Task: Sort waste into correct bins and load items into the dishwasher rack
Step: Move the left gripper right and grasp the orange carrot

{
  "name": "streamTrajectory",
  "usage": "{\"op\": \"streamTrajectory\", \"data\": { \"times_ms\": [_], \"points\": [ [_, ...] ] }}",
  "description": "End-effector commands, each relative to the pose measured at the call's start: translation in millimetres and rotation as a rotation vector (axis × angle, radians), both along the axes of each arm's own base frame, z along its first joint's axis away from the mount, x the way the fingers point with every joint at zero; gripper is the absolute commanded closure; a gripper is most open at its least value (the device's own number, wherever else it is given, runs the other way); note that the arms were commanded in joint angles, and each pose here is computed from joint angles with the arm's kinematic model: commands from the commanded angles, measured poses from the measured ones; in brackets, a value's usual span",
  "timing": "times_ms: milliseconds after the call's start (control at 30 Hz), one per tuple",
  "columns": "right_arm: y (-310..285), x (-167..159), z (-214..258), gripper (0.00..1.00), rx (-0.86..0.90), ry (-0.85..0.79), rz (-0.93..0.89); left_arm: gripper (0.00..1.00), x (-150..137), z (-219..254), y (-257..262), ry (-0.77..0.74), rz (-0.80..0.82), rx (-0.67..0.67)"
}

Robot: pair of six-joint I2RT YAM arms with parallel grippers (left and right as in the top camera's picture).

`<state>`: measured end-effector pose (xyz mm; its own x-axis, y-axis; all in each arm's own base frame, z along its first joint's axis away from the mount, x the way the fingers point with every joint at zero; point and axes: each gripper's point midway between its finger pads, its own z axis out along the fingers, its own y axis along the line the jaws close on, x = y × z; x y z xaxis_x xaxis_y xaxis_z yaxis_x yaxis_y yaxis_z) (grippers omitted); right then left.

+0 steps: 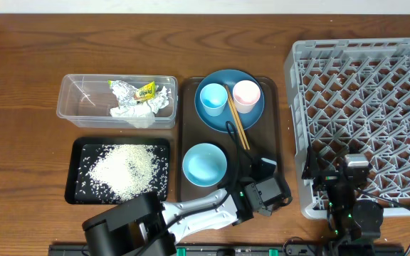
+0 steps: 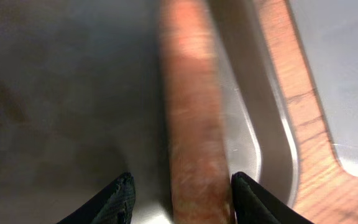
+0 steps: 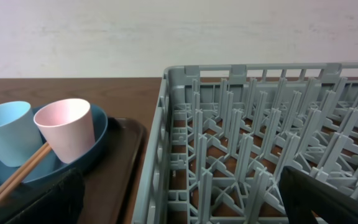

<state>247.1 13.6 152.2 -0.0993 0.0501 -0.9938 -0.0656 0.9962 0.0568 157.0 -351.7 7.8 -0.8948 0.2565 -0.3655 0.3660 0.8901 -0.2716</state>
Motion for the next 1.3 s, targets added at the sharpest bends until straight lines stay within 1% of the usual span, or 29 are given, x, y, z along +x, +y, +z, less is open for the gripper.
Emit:
{"op": "streamTrajectory", "data": {
  "times_ms": [0,133,167,233,267,433,500,667,767,867,1033,1100,1133,1167,1267],
  "points": [
    [-0.2,-0.1,-1.4,0.01,-0.005,0.004,0.000,0.48,5.4,-3.5,10.1,-0.044,-0.010,0.062],
    [-0.2,-0.1,-1.4,0.01,-0.005,0.004,0.000,0.56,6.5,-2.4,11.4,-0.057,-0.023,0.072],
    [-0.2,-0.1,-1.4,0.01,-0.005,0.004,0.000,0.61,7.0,-2.1,11.2,-0.060,-0.022,0.071],
    [-0.2,-0.1,-1.4,0.01,-0.005,0.004,0.000,0.75,7.2,-1.9,10.9,-0.061,-0.022,0.069],
    [-0.2,-0.1,-1.4,0.01,-0.005,0.004,0.000,0.77,7.1,-1.9,10.8,-0.061,-0.022,0.069],
    [-0.2,-0.1,-1.4,0.01,-0.005,0.004,0.000,0.79,7.0,1.6,10.4,-0.062,-0.022,0.062],
    [-0.2,-0.1,-1.4,0.01,-0.005,0.004,0.000,0.80,6.0,10.1,7.3,-0.062,-0.027,0.036],
    [-0.2,-0.1,-1.5,0.01,-0.005,0.005,0.000,0.81,7.7,56.5,2.2,-0.103,-0.023,-0.070],
    [-0.2,0.0,-1.6,0.01,-0.005,0.005,0.000,0.81,10.7,85.9,9.7,-0.145,-0.005,-0.109],
    [-0.2,0.0,-1.6,0.01,-0.005,0.005,0.000,0.81,18.5,111.8,31.4,-0.221,0.043,-0.094],
    [-0.2,0.0,-1.6,0.01,-0.005,0.005,0.000,0.81,33.2,138.4,94.9,-0.357,0.154,0.051],
    [-0.2,0.0,-1.6,0.01,-0.005,0.005,0.000,0.81,37.0,140.9,121.8,-0.358,0.218,0.106],
    [-0.2,0.0,-1.6,0.01,-0.005,0.005,0.000,0.81,38.5,141.0,139.1,-0.345,0.269,0.136],
    [-0.2,0.0,-1.6,0.01,-0.005,0.005,0.000,0.84,39.4,140.3,153.0,-0.329,0.307,0.161],
    [-0.2,0.0,-1.5,0.01,-0.005,0.005,0.000,0.85,41.9,136.4,198.3,-0.274,0.432,0.250]
  ]
}}
